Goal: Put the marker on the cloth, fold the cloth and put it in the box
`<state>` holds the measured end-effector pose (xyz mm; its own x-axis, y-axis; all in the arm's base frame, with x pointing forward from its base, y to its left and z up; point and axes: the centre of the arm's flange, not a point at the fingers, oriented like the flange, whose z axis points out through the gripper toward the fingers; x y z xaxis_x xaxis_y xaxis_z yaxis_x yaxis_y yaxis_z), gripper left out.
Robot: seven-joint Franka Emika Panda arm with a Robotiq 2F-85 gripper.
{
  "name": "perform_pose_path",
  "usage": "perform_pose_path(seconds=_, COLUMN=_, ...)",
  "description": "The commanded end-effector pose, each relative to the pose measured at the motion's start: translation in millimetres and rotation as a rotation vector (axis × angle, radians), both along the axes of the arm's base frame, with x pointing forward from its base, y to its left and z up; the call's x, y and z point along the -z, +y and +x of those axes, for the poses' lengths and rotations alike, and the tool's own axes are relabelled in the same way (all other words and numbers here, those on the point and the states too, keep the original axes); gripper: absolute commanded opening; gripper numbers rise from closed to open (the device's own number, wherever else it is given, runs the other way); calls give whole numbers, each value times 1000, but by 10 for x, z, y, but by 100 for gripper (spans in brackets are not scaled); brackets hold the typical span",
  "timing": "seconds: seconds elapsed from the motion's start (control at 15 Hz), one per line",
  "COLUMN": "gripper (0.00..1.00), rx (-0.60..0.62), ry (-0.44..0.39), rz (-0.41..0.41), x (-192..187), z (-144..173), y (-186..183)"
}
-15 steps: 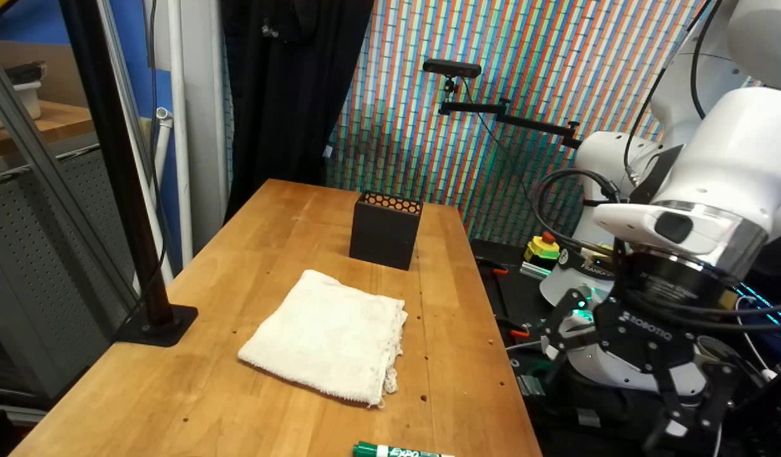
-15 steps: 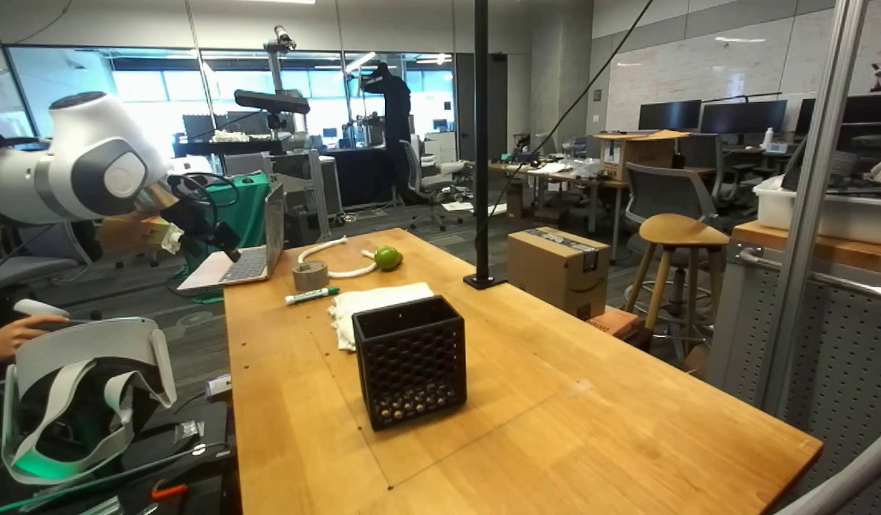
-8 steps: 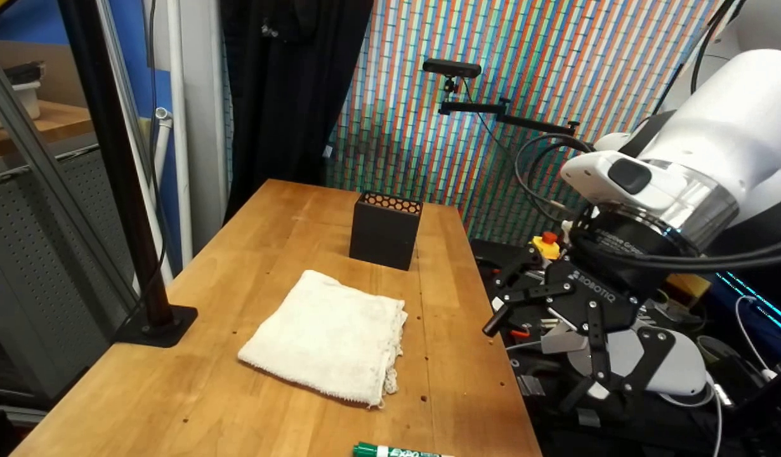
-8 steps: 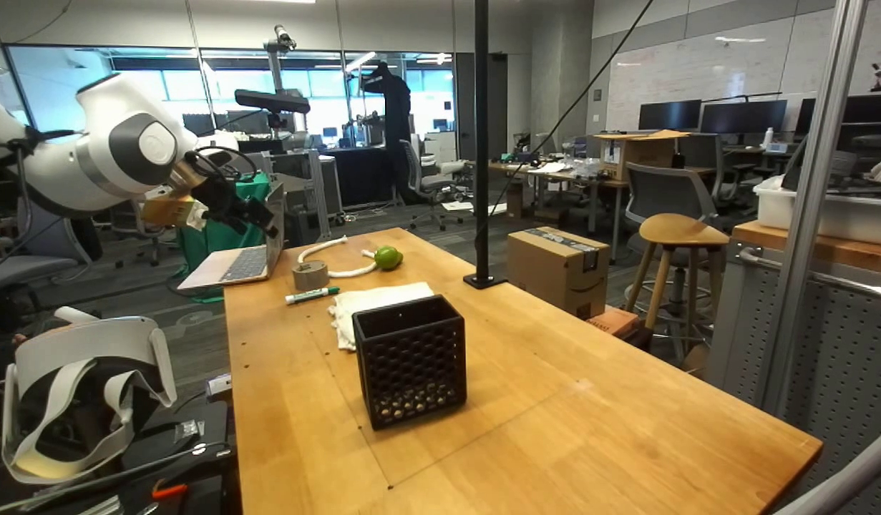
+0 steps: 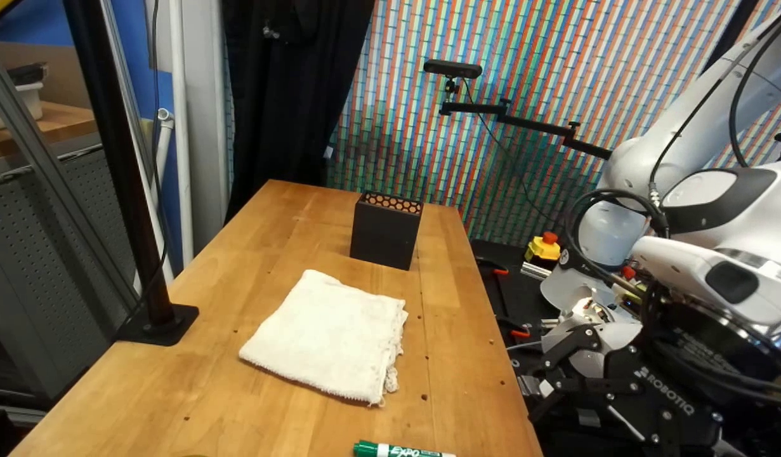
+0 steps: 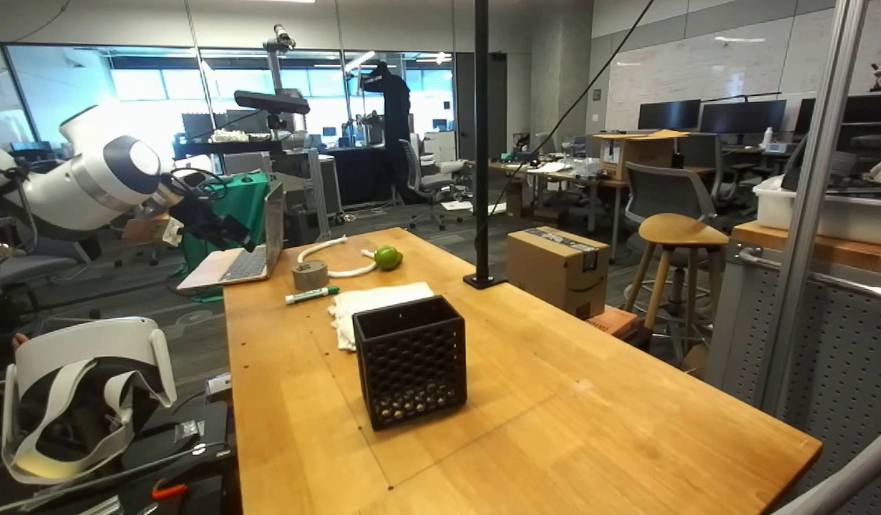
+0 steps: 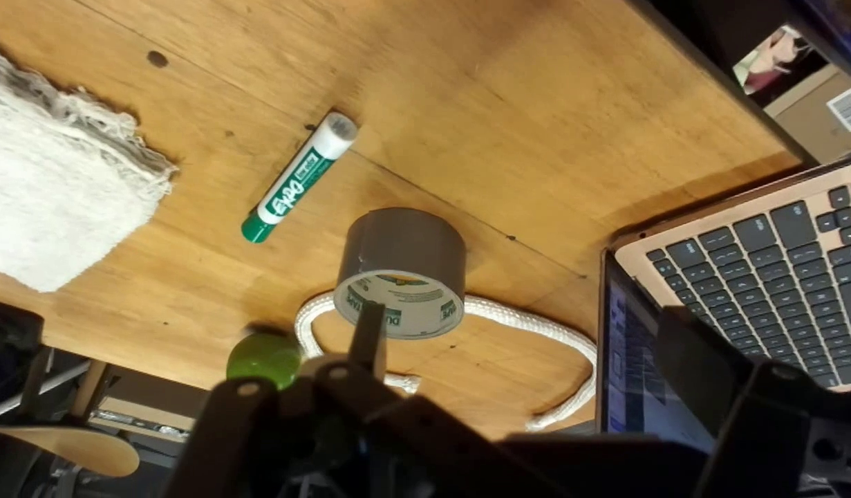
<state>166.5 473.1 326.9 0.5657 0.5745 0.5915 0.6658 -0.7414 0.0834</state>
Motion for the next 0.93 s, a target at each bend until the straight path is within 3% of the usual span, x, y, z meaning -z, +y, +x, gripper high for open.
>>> perform_pose_path(seconds=0.0, gripper=100, rx=40, ry=-66, rz=5, x=256, z=349, y=575)
perform_pose_path(seconds=0.33, gripper=100, rx=63, ry=-107, rz=-60, x=567, z=760, y=703)
perform_pose_path(seconds=0.6, gripper=100, rx=133, ry=-135, rz=-125, x=820, z=1201, y=528)
perform_pose_path(seconds=0.87, gripper=100, rx=212, ry=-159, rz=-135, x=810, z=1503, y=306)
